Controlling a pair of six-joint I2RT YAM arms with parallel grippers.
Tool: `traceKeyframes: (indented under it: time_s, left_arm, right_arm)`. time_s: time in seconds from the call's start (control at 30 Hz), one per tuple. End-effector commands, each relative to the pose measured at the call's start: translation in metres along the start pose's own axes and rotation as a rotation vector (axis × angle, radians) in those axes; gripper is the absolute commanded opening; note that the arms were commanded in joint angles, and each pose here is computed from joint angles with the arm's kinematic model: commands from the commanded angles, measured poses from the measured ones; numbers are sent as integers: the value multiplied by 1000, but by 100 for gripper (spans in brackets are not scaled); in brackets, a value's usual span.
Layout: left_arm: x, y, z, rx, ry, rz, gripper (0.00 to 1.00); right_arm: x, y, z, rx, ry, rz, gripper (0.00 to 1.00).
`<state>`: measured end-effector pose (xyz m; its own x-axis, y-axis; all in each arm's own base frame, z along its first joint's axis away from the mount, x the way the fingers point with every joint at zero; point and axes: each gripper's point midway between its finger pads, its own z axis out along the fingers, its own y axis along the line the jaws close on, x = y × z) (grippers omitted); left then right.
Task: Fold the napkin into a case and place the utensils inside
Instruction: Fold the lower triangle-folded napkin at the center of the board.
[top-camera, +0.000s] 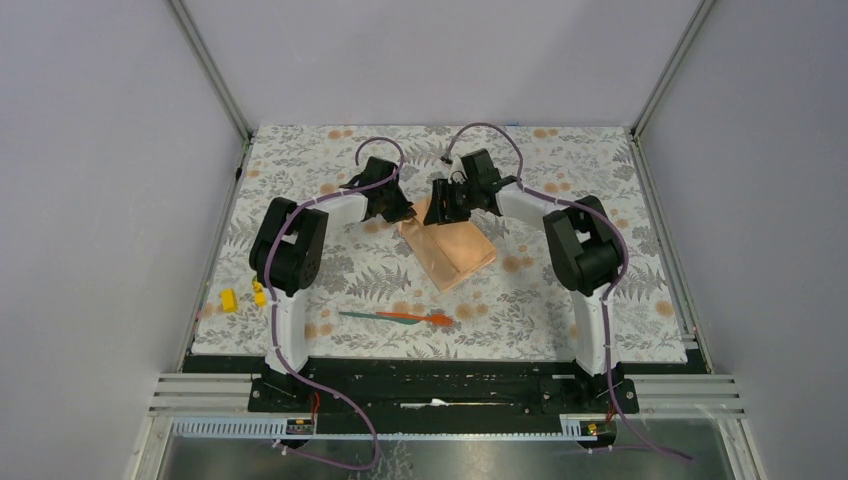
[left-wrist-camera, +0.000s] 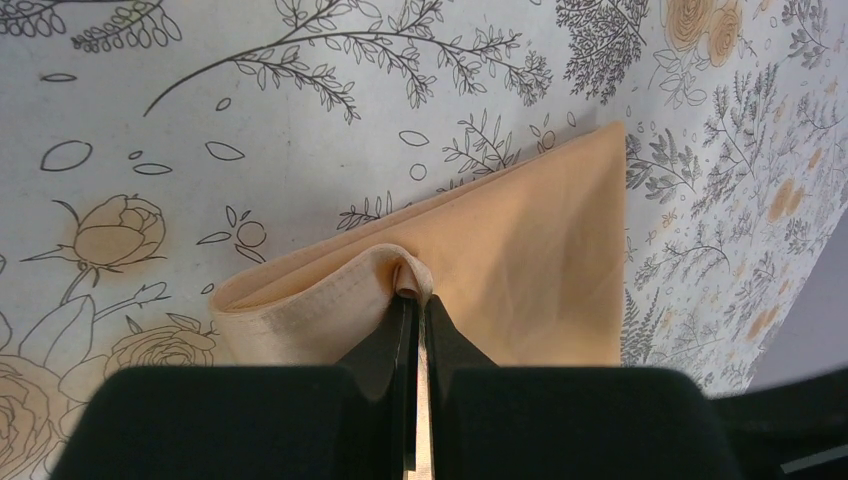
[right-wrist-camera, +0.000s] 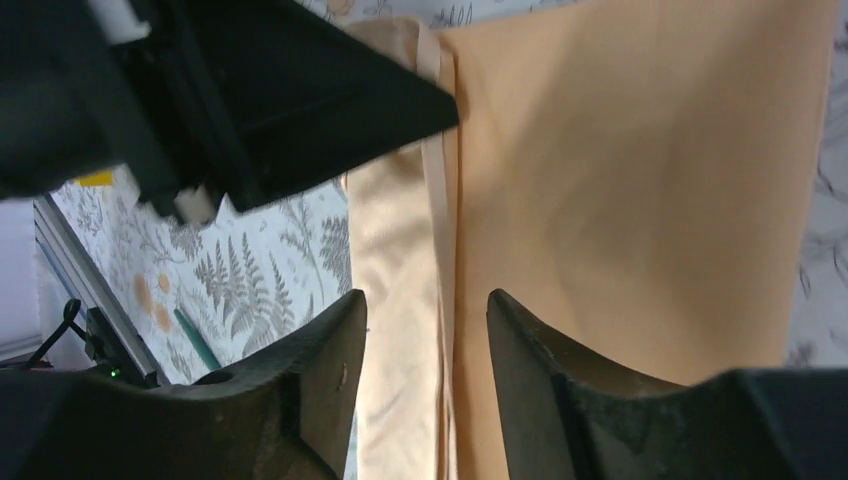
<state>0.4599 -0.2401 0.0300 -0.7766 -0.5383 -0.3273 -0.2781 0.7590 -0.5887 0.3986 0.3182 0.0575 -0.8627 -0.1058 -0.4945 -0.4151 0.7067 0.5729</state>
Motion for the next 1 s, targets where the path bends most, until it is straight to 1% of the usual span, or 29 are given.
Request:
traceKeyframes:
  time_s: [0.0,0.07,0.23,0.37,0.5,0.57,0.6,0.67,0.7,0.77,0.97]
  left_arm:
    - [-23,-35,-18,97,-50,26,0]
    - [-23,-38,-20,106,-50,29,0]
    - [-25,-42,-25,118,-52,30,0]
    - [-25,-44,-26,123,-50,30,0]
    - [-28,-48,-28,131,-56,29,0]
    - [-29,-50,-29,136,-57,30,0]
    - [-30,-51,-30,137,-57,30,0]
    - [-31,-52,-31,138,-57,37,0]
    - [-31,-53,-32,141,-55,40,1]
    - [-34,-55,-36,146,-58,48,12]
    - [-42,-67,-62,213,-66,73,39]
  right_arm:
    - [-15,6,24,-72,0,-17,52]
    - [-14,5,32,-90,21,-12,48]
    - [-9,4,42,-119,41,8,35]
    - [-4,2,49,-132,54,30,31]
    - [-4,0,52,-132,58,41,31]
    - [-6,-1,53,-125,52,42,28]
    - [-8,-2,53,-115,50,45,23]
    - [-12,-1,51,-101,47,49,5]
    - [-13,0,50,-101,47,52,0]
    - [-15,1,47,-94,44,64,0]
    - [-15,-5,39,-54,37,81,0]
